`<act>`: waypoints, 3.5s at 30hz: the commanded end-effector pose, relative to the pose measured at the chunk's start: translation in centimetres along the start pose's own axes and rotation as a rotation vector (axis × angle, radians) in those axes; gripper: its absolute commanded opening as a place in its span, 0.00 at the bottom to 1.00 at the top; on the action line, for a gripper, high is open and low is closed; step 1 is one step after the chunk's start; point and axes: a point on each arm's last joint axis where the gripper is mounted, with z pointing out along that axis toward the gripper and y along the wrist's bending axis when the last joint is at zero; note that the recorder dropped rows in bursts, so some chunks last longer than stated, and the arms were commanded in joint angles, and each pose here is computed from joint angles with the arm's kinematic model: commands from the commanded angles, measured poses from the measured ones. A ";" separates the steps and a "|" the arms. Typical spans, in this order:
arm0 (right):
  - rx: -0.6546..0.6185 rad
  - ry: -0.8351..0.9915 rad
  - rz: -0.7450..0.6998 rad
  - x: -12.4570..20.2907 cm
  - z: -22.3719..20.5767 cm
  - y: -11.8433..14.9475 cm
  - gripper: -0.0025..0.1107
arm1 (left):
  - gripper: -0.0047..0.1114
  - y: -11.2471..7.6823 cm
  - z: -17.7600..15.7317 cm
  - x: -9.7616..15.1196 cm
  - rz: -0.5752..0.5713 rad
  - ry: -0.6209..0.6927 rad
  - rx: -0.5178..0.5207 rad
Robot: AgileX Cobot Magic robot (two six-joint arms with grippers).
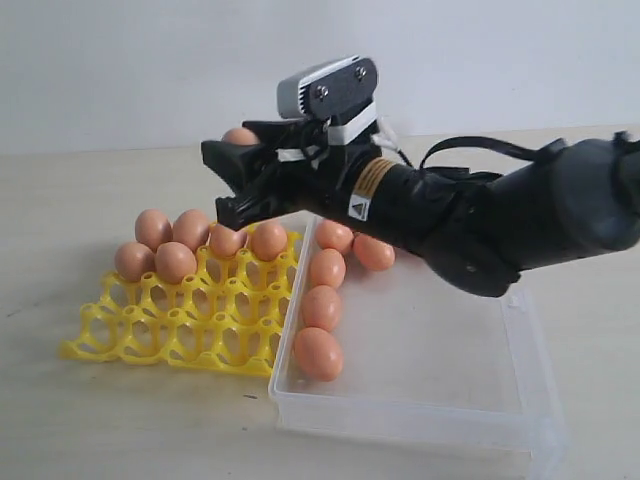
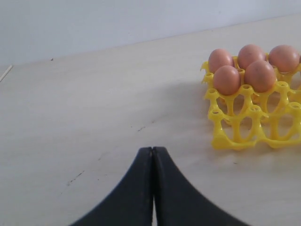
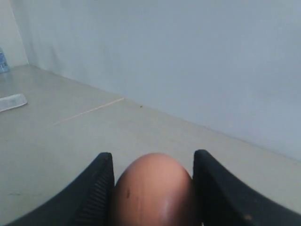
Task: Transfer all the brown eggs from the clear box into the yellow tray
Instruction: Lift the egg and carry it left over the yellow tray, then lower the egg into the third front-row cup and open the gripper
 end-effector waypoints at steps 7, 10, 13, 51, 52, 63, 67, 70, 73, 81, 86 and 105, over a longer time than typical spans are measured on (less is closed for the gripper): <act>-0.155 0.051 -0.039 3.2 5.0 0.6 0.02 | 0.04 0.0 -0.1 -0.2 -0.004 -0.016 0.004; -0.191 0.063 -0.046 4.1 6.0 1.4 0.02 | 0.04 0.0 -0.1 -0.2 -0.004 -0.016 0.004; -0.205 0.080 -0.038 5.0 6.5 2.0 0.02 | 0.04 0.0 -0.1 -0.2 -0.004 -0.016 0.004; -0.045 0.292 -0.083 7.1 6.6 0.8 0.41 | 0.04 0.0 -0.1 -0.2 -0.004 -0.016 0.004; -0.038 0.302 -0.086 7.1 6.7 0.7 0.41 | 0.04 0.0 -0.1 -0.2 -0.004 -0.016 0.004; 0.012 0.351 -0.107 6.4 7.4 0.1 0.41 | 0.04 0.0 -0.1 -0.2 -0.004 -0.016 0.004; 0.022 0.370 -0.100 6.6 7.4 0.0 0.41 | 0.04 0.0 -0.1 -0.2 -0.004 -0.016 0.004; 0.027 0.394 -0.101 7.0 7.3 0.2 0.41 | 0.04 0.0 -0.1 -0.2 -0.004 -0.016 0.004; 0.021 0.402 -0.099 7.4 7.4 0.4 0.41 | 0.04 0.0 -0.1 -0.2 -0.004 -0.016 0.004; 0.019 0.399 -0.106 7.4 7.5 0.4 0.41 | 0.04 0.0 -0.1 -0.2 -0.004 -0.016 0.004; 0.019 0.415 -0.103 8.1 7.5 0.3 0.41 | 0.04 0.0 -0.1 -0.2 -0.004 -0.016 0.004; 0.062 0.398 -0.081 7.2 8.2 -0.1 0.55 | 0.04 0.0 -0.1 -0.2 -0.004 -0.016 0.004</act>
